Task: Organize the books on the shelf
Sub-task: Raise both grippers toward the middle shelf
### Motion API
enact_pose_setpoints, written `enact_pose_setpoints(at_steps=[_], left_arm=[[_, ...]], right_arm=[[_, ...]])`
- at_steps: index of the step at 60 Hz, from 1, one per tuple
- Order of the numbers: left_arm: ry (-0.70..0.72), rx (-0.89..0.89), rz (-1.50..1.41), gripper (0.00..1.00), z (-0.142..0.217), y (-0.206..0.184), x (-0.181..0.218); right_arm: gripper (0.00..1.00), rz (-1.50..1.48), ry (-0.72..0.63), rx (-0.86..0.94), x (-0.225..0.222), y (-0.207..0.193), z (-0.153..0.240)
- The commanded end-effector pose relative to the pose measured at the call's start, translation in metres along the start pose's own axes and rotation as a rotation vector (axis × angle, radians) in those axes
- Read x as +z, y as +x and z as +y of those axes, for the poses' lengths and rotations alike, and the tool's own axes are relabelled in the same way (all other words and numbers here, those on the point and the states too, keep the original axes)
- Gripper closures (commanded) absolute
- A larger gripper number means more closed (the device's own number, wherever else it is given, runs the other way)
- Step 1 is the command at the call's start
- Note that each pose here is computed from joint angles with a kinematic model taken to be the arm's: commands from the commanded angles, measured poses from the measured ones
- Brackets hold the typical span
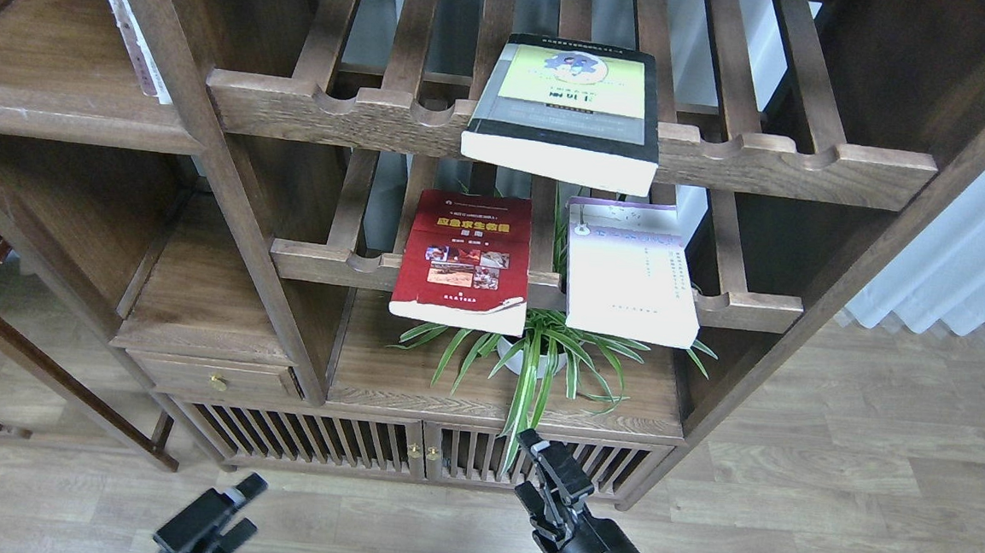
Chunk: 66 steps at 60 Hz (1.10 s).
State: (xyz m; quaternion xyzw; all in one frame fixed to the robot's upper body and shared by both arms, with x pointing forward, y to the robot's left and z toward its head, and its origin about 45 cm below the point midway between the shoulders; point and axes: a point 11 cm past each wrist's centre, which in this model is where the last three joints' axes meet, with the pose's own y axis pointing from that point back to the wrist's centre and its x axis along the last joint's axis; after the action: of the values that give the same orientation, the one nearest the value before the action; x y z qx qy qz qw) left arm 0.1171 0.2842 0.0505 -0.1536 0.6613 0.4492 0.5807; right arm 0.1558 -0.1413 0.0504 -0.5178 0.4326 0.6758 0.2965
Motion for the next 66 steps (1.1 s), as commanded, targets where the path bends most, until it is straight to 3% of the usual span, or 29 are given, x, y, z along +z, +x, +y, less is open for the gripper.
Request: enact_pose_setpoints(at_steps=[1, 25, 50, 66], left_arm=[[0.004, 0.011, -0.001, 0.00, 0.001, 0.004, 0.000], [-0.033, 0.007, -0.003, 0.00, 0.000, 0.003, 0.008], [-0.071, -0.001, -0.016, 0.00, 0.000, 0.000, 0.022], [-0.104, 0.027, -0.024, 0.00, 0.005, 0.009, 0.033]], right_arm=[[0.00, -0.002, -0.007, -0.034, 0.003, -0.003, 0.001], [0.00, 0.020, -0.016, -0.137, -0.002, 0.006, 0.003], [0.00, 0.119, -0.050, 0.007, -0.025, 0.049, -0.011], [0.00, 0.133, -0.047, -0.034, -0.029, 0.034, -0.025]])
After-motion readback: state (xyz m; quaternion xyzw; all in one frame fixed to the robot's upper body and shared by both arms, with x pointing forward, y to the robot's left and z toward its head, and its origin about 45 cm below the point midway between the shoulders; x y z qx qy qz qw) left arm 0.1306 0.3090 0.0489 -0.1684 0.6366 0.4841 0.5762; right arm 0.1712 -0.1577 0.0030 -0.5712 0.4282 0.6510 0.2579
